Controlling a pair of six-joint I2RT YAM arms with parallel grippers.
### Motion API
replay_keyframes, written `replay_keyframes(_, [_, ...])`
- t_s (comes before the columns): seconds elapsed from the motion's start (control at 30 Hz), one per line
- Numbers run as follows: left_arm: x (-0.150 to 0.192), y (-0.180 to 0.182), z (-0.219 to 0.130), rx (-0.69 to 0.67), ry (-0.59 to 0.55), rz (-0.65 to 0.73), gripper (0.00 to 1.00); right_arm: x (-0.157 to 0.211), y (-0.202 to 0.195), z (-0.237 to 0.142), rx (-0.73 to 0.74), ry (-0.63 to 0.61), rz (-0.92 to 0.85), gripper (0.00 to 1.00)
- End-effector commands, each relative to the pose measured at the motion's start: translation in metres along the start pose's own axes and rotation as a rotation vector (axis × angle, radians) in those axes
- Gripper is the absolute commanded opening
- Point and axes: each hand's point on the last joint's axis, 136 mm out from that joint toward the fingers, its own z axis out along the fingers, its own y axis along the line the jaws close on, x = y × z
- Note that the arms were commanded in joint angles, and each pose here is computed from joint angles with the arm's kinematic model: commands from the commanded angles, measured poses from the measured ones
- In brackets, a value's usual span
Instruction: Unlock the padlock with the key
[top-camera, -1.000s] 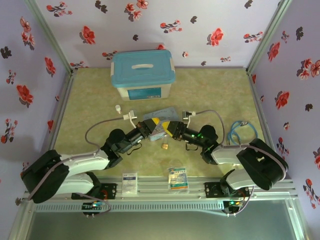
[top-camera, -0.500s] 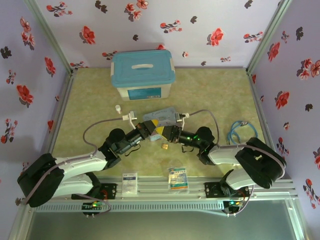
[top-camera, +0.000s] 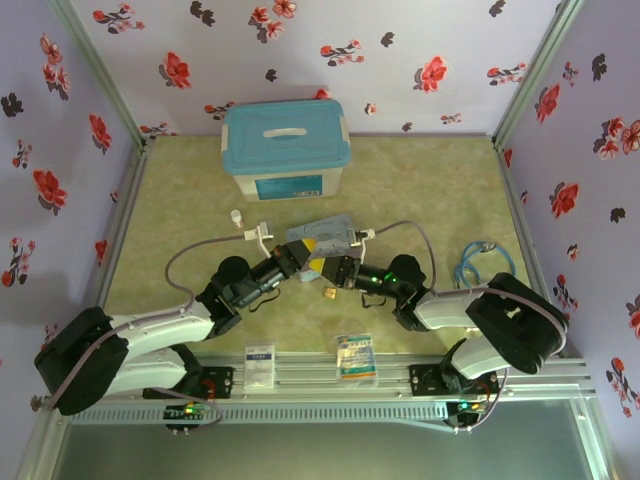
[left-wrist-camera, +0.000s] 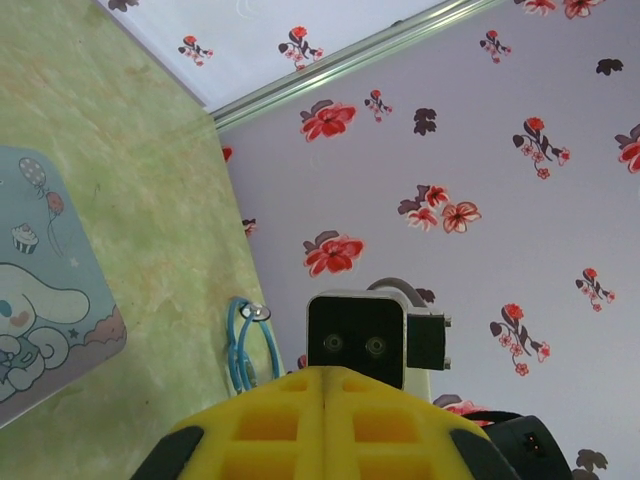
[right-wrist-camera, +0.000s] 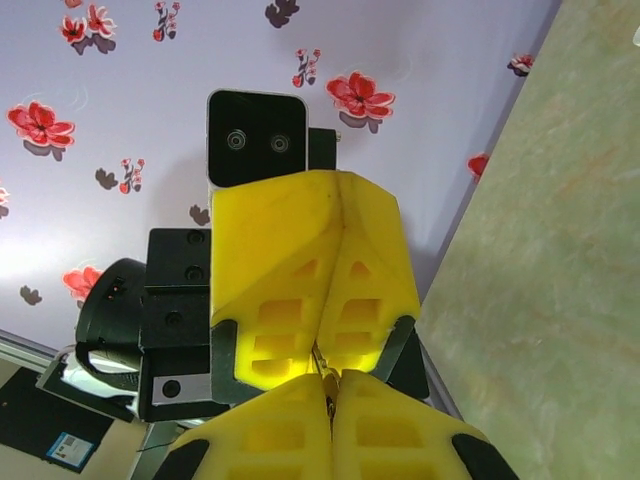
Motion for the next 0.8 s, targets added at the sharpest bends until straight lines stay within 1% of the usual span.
replay_keyframes(0.0, [-0.008, -0.012, 0.001, 0.027, -0.017, 0.019, 0.0, -0.004, 0.014, -0.003, -0.041, -0.031, -0.062, 0.0])
replay_keyframes(0.03, [-0.008, -0.011, 0.0, 0.026, -0.02, 0.02, 0.07, -0.004, 0.013, -0.004, -0.038, -0.037, -0.066, 0.0])
replay_keyframes(0.07, [-0.009, -0.01, -0.001, 0.023, -0.024, 0.02, 0.22, -0.006, 0.013, -0.005, -0.035, -0.044, -0.07, 0.0])
replay_keyframes(0.1, [-0.01, -0.008, -0.002, 0.016, -0.027, 0.02, 0.45, -0.006, 0.012, -0.006, -0.03, -0.052, -0.075, 0.0])
replay_keyframes(0.13, [-0.013, -0.007, -0.004, 0.007, -0.033, 0.019, 0.6, -0.006, 0.008, -0.007, -0.013, -0.058, -0.075, 0.0])
replay_keyframes(0.17, [-0.015, -0.007, -0.006, -0.002, -0.042, 0.021, 0.67, -0.006, 0.003, -0.008, 0.005, -0.062, -0.075, 0.0])
replay_keyframes(0.27, [-0.022, -0.001, -0.015, -0.066, -0.062, 0.036, 0.7, -0.003, -0.01, -0.012, 0.075, -0.059, -0.083, 0.0])
replay_keyframes(0.43, [-0.022, 0.012, -0.03, -0.181, -0.041, 0.074, 0.73, 0.003, -0.031, -0.02, 0.197, -0.04, -0.11, 0.0])
replay_keyframes(0.53, [-0.016, 0.029, -0.035, -0.275, -0.004, 0.084, 0.74, 0.004, -0.036, -0.023, 0.239, -0.034, -0.125, 0.0])
replay_keyframes(0.6, [-0.008, 0.044, -0.039, -0.39, 0.047, 0.107, 0.74, 0.004, -0.042, -0.026, 0.283, -0.025, -0.132, 0.0])
replay_keyframes(0.63, [-0.003, 0.051, -0.042, -0.457, 0.075, 0.128, 0.75, 0.004, -0.047, -0.029, 0.322, -0.024, -0.137, 0.0])
replay_keyframes(0.67, [0.002, 0.056, -0.042, -0.491, 0.099, 0.148, 0.76, 0.004, -0.053, -0.032, 0.365, -0.024, -0.137, 0.0])
replay_keyframes(0.77, [0.02, 0.062, -0.035, -0.507, 0.152, 0.152, 0.76, 0.001, -0.083, -0.059, 0.61, -0.037, -0.147, 0.0])
